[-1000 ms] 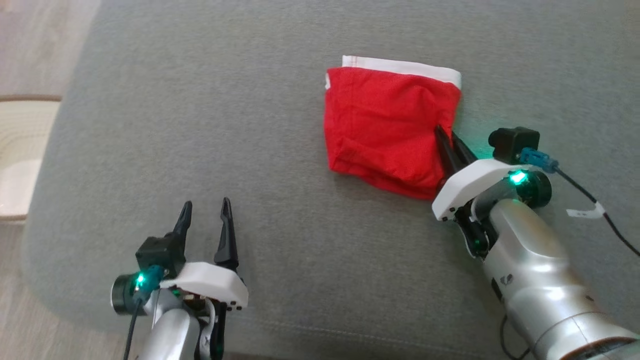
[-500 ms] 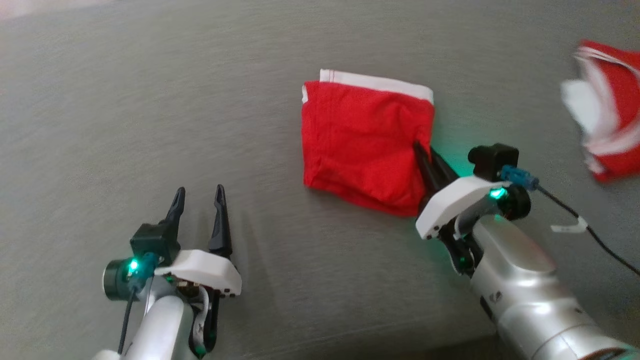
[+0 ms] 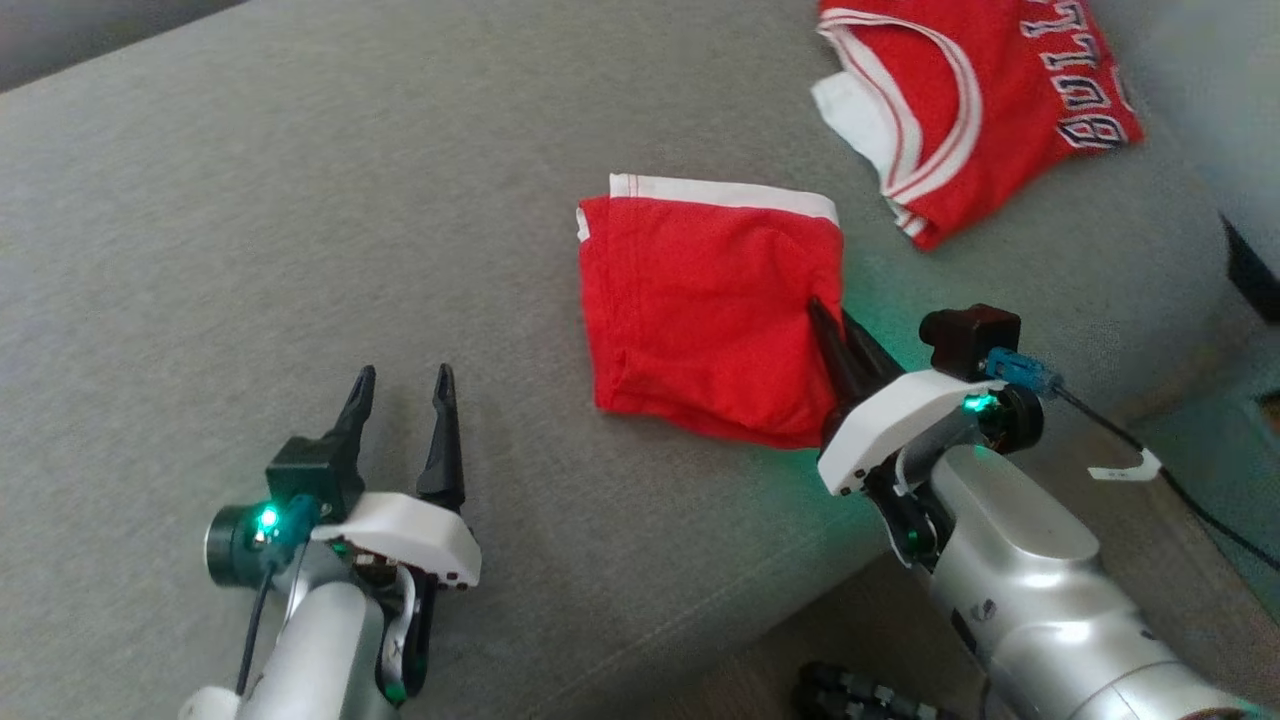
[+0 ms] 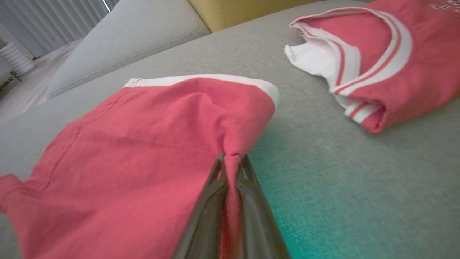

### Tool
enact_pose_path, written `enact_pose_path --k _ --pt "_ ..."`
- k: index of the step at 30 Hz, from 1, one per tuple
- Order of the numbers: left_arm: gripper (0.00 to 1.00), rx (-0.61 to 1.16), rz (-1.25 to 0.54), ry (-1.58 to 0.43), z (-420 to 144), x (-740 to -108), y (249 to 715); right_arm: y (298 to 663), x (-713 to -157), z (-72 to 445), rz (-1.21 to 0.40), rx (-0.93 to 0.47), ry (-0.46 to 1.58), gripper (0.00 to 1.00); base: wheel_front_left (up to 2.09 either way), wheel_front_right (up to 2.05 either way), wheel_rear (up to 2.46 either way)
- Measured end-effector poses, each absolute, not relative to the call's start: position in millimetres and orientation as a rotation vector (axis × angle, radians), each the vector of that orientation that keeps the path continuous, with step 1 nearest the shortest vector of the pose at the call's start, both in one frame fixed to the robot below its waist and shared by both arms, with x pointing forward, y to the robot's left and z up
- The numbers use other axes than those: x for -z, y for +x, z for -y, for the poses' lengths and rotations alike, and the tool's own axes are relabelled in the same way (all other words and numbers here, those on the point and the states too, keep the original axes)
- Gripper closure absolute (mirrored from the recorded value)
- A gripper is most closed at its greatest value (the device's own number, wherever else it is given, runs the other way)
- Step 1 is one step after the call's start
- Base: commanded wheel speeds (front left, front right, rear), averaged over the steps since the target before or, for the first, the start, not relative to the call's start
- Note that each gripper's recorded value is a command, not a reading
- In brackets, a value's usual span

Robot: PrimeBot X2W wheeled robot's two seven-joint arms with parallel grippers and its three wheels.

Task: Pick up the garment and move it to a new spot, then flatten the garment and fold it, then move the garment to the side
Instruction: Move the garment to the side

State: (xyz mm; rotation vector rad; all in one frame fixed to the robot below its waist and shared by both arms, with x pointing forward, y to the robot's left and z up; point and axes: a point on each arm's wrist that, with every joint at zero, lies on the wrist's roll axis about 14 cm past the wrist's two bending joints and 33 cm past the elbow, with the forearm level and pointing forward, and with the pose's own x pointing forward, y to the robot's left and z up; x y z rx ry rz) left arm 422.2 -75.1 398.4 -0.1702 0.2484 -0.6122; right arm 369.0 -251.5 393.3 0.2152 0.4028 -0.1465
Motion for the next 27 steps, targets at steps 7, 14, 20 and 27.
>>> enact_pose_path --k 7,14,20,27 --pt "0.00 0.615 -0.269 -0.188 77.9 -388.0 427.9 383.7 -395.2 271.0 -0.431 0.125 0.069 1.00 0.00 0.00 0.00" --pt "0.00 0.545 -0.266 -0.196 54.3 -383.6 439.8 439.5 -445.0 339.9 -0.377 0.151 -0.185 1.00 0.00 0.00 0.00" --pt "0.00 0.482 -0.261 -0.199 32.2 -381.1 448.3 445.8 -450.4 398.9 -0.456 0.246 -0.303 1.00 0.00 0.00 0.00" --pt "0.00 0.436 -0.259 -0.198 16.0 -378.7 453.5 453.2 -461.1 430.3 -0.472 0.304 -0.363 1.00 0.00 0.00 0.00"
